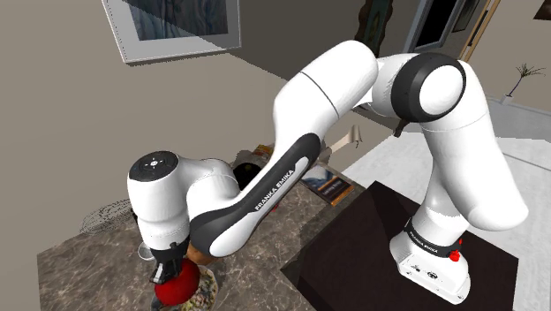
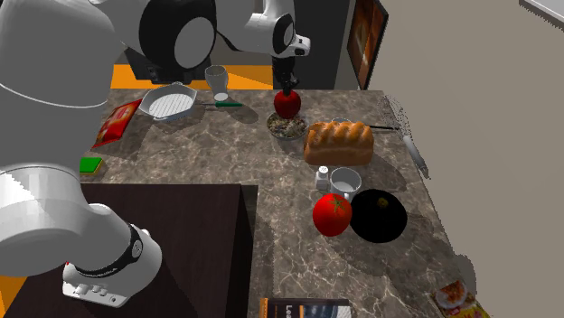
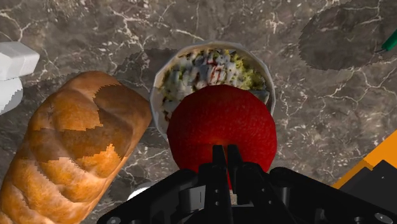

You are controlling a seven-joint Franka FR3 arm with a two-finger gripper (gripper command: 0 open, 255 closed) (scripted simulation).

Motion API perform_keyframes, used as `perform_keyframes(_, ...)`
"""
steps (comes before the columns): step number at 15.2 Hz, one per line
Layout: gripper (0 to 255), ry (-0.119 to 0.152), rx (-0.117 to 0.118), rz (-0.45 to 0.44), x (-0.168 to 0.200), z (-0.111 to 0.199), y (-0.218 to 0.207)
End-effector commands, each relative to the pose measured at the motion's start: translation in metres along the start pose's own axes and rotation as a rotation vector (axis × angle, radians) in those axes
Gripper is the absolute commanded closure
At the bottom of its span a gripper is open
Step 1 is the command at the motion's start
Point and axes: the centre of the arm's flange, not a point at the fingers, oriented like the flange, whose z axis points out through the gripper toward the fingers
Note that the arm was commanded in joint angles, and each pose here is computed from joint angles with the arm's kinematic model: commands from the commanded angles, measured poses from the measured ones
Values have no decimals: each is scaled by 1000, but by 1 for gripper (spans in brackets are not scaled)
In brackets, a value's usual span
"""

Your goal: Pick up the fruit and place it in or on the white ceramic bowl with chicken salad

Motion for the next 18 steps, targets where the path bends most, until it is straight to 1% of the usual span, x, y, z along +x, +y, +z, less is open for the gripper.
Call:
perform_keyframes(1, 255, 1, 0, 0, -2, 10, 0)
perform_keyframes(9, 255, 1, 0, 0, -2, 13, 0)
perform_keyframes(10, 0, 1, 0, 0, -2, 13, 0)
perform_keyframes(15, 0, 1, 0, 0, -2, 13, 0)
perform_keyframes(18, 0, 1, 0, 0, -2, -27, 0)
